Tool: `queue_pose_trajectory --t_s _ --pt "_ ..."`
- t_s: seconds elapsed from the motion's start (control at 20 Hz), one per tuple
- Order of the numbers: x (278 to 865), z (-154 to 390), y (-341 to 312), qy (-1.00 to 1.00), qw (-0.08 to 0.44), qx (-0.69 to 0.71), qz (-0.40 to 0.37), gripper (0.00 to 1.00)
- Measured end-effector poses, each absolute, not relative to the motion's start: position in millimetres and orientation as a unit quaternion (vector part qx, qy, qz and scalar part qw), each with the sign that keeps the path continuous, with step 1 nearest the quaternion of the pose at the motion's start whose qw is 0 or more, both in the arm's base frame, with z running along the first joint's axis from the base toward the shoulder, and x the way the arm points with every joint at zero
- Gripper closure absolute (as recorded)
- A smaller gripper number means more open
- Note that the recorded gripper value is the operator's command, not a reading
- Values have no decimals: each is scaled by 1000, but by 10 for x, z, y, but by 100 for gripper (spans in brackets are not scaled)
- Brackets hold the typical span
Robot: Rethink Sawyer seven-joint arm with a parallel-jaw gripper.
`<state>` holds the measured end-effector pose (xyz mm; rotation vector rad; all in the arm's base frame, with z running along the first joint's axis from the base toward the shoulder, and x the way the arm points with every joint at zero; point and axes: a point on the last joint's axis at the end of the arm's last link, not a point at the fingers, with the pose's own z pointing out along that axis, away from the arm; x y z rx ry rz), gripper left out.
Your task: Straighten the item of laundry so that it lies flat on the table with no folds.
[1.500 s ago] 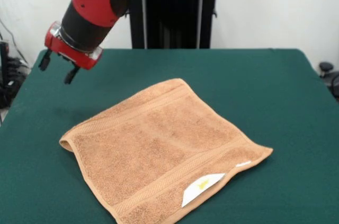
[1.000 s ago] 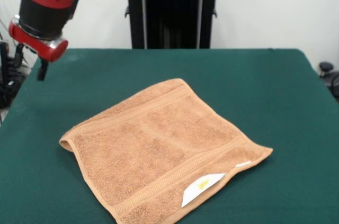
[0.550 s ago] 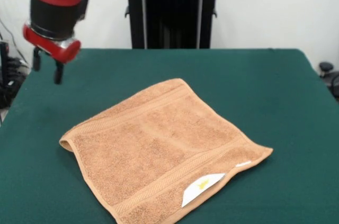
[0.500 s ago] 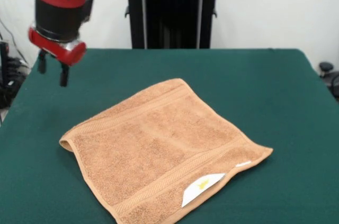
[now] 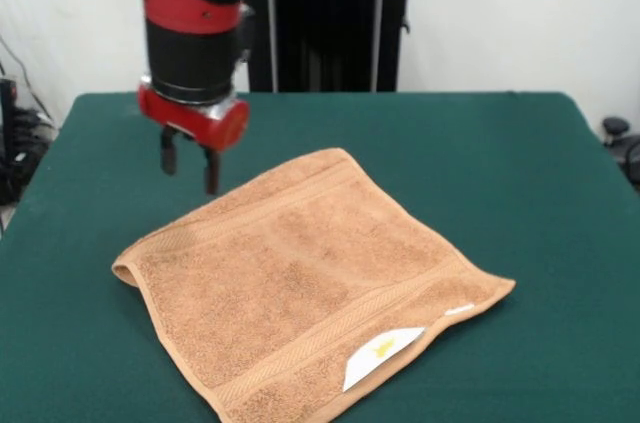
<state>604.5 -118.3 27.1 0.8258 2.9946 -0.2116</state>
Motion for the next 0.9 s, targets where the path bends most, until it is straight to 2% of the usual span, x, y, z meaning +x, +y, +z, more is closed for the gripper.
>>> queue_pose_trajectory --t_s 0.9 --pt "6544 223 383 959 24 283 -13 0"
